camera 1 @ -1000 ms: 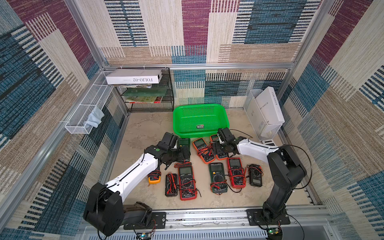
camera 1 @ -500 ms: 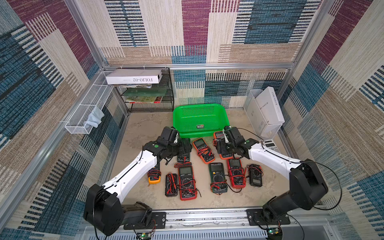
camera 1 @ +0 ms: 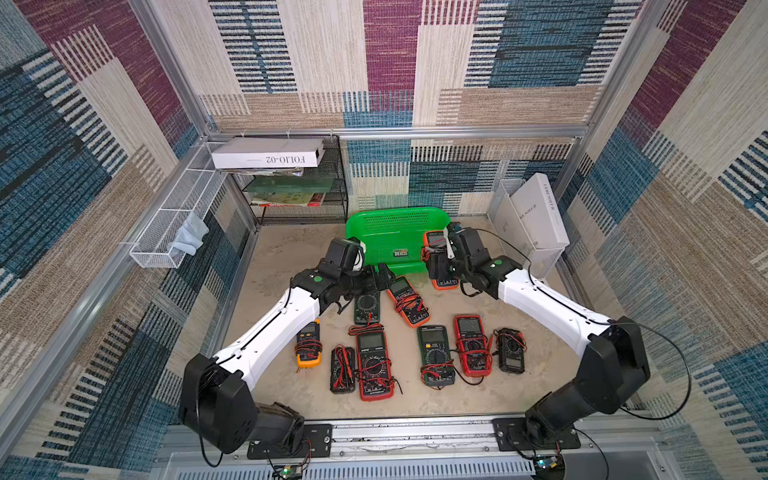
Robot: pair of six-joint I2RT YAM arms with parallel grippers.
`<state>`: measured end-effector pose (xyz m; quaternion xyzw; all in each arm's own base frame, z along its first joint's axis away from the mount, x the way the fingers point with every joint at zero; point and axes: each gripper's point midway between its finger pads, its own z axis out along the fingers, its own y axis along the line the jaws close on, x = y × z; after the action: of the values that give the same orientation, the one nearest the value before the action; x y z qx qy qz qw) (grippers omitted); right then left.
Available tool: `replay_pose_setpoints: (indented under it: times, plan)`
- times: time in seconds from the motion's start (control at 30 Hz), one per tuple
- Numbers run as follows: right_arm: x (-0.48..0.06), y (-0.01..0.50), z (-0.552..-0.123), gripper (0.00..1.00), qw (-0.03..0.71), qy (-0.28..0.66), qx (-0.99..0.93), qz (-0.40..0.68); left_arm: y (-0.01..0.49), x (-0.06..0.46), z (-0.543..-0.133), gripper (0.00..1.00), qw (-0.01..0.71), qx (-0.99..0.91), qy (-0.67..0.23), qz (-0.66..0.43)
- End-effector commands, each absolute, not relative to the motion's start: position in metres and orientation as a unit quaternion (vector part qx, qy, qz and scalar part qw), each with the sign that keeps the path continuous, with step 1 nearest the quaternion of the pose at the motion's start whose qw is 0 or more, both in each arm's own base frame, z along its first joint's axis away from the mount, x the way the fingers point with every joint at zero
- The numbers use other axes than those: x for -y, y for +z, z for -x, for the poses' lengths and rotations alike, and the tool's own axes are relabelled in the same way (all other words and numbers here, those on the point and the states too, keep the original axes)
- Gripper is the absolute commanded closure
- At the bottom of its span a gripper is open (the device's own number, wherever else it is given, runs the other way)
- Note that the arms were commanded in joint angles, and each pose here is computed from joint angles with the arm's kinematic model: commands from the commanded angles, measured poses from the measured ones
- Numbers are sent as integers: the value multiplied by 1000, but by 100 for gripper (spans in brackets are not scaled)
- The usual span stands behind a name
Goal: Put the multimeter into the basket
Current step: Adjust the basket at the center of the board.
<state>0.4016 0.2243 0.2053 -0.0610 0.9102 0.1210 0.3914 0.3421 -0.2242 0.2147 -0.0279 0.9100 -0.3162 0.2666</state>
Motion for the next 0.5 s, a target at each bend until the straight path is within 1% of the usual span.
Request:
replay_pose_setpoints:
  times: [0.0, 0.2, 0.47]
  plan:
    - [-231, 218, -428, 32, 417, 112, -900, 61, 230, 238, -351, 0, 286, -892, -350, 5]
    - [-242, 216, -472, 31, 422, 105, -899, 58, 234, 247, -361, 0, 289, -886, -363, -1]
    - [-245, 195, -528, 31, 417, 88, -903, 57, 233, 248, -368, 0, 287, -890, -355, 3]
